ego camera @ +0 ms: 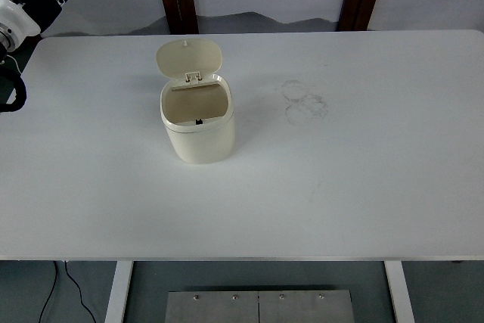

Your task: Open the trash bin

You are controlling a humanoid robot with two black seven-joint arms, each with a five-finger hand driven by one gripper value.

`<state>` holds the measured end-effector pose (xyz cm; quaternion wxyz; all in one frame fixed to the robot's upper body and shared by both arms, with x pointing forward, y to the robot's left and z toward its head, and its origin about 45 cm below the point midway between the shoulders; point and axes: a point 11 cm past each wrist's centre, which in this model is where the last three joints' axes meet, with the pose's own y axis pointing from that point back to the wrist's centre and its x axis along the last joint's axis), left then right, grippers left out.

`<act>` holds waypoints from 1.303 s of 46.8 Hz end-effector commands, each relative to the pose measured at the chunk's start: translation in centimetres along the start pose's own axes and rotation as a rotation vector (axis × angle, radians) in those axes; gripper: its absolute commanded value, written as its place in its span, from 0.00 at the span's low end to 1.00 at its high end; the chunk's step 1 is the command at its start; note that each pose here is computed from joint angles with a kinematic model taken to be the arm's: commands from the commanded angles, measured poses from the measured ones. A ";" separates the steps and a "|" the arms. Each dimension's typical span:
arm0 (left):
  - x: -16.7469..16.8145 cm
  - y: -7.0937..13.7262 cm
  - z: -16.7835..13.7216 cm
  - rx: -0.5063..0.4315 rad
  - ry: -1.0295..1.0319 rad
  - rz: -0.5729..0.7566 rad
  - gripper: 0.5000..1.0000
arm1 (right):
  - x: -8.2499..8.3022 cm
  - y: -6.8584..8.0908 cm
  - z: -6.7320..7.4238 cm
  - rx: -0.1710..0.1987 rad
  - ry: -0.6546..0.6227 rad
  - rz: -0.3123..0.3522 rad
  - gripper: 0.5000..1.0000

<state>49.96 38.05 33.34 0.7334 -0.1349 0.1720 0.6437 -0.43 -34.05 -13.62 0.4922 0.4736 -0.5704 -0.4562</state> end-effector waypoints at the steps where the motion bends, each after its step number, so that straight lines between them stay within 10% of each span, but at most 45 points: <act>1: 0.2 0.1 -0.2 0.003 0.003 0.004 1.00 | 0.0 0.0 0.0 0.000 0.000 0.000 0.99; 61: 0.5 0.2 -0.4 0.004 0.002 0.009 1.00 | 0.0 0.0 0.0 0.000 -0.001 0.000 0.99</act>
